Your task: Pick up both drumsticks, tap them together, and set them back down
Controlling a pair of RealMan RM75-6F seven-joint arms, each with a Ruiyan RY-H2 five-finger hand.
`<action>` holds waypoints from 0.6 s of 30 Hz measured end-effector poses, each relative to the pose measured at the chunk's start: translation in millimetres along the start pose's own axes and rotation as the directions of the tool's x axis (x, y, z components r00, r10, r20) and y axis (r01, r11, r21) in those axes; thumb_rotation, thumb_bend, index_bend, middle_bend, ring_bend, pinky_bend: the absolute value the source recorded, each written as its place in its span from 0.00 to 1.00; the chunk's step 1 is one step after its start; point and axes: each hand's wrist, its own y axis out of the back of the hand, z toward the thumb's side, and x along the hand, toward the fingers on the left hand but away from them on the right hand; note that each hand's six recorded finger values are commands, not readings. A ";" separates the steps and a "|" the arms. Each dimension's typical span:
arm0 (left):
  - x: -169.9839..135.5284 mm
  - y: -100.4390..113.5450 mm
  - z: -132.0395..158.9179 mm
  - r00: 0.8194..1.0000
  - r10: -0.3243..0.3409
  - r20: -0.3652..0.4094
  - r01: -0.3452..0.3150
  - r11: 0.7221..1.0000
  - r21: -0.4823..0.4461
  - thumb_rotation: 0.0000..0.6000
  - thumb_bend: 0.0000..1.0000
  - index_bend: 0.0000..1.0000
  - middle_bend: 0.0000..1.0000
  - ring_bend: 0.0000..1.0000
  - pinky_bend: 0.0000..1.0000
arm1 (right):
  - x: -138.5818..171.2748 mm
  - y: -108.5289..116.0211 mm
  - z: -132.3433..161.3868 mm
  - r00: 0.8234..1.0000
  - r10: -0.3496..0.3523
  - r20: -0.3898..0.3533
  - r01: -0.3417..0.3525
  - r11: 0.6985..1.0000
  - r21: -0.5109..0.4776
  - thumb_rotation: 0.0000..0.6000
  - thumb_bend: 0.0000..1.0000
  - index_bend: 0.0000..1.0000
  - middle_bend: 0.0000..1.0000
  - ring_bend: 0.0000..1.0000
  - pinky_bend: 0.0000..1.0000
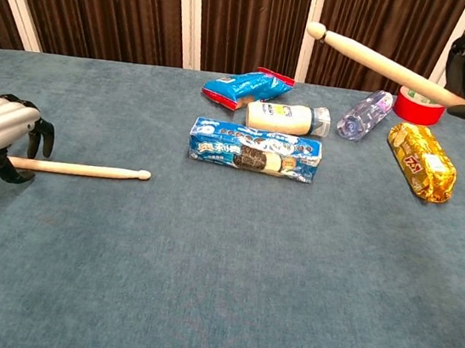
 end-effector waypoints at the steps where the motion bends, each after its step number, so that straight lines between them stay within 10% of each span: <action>1: 0.1 -0.8 -0.2 1.000 -0.002 -0.003 0.002 1.000 0.008 1.00 0.44 0.45 0.46 0.10 0.03 | 0.2 0.1 -0.2 1.000 0.000 0.000 0.000 1.000 0.000 1.00 0.47 0.70 0.61 0.42 0.07; 18: -1.4 0.8 12.7 1.000 0.011 0.025 -0.012 0.999 0.043 1.00 0.45 0.48 0.50 0.12 0.03 | 1.5 -0.5 0.7 1.000 0.000 -0.006 0.000 1.000 0.015 1.00 0.47 0.70 0.61 0.42 0.07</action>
